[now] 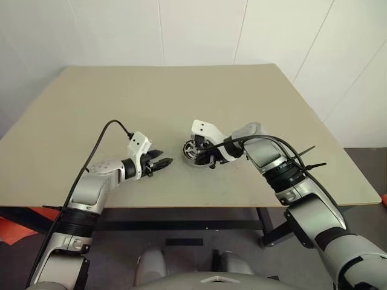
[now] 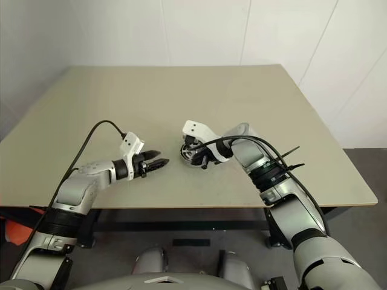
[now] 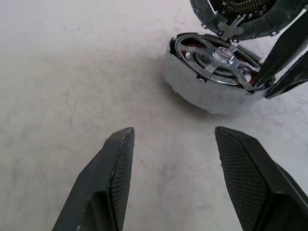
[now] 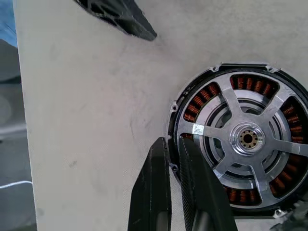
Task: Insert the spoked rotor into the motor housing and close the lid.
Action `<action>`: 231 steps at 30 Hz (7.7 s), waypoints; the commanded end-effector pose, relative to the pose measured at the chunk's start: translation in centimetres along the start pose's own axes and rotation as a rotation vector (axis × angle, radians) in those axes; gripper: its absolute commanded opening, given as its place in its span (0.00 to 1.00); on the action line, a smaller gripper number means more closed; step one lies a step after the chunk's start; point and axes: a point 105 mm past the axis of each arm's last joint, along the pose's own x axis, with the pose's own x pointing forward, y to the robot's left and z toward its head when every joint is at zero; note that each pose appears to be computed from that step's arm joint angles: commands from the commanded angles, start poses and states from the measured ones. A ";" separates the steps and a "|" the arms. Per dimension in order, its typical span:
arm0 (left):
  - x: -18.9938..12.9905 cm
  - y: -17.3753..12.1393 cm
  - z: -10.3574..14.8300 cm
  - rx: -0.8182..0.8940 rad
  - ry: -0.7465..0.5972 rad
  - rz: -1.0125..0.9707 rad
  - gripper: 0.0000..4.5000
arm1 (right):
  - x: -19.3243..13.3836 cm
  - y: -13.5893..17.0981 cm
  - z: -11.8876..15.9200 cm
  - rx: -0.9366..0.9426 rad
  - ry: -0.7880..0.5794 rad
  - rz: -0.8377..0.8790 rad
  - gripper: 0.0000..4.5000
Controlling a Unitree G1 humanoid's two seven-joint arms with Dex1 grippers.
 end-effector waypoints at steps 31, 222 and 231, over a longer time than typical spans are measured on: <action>-0.1 0.1 1.2 0.024 -0.033 0.004 0.62 | -1.8 4.6 10.8 0.165 -0.281 0.075 0.59; 3.0 0.4 1.9 -0.237 -0.125 -0.005 0.62 | 2.8 -5.1 -7.6 0.140 -0.105 -0.517 0.69; 4.7 0.1 5.2 -0.442 -0.249 -0.045 0.01 | 2.8 -5.0 -7.7 0.135 -0.101 -0.517 0.69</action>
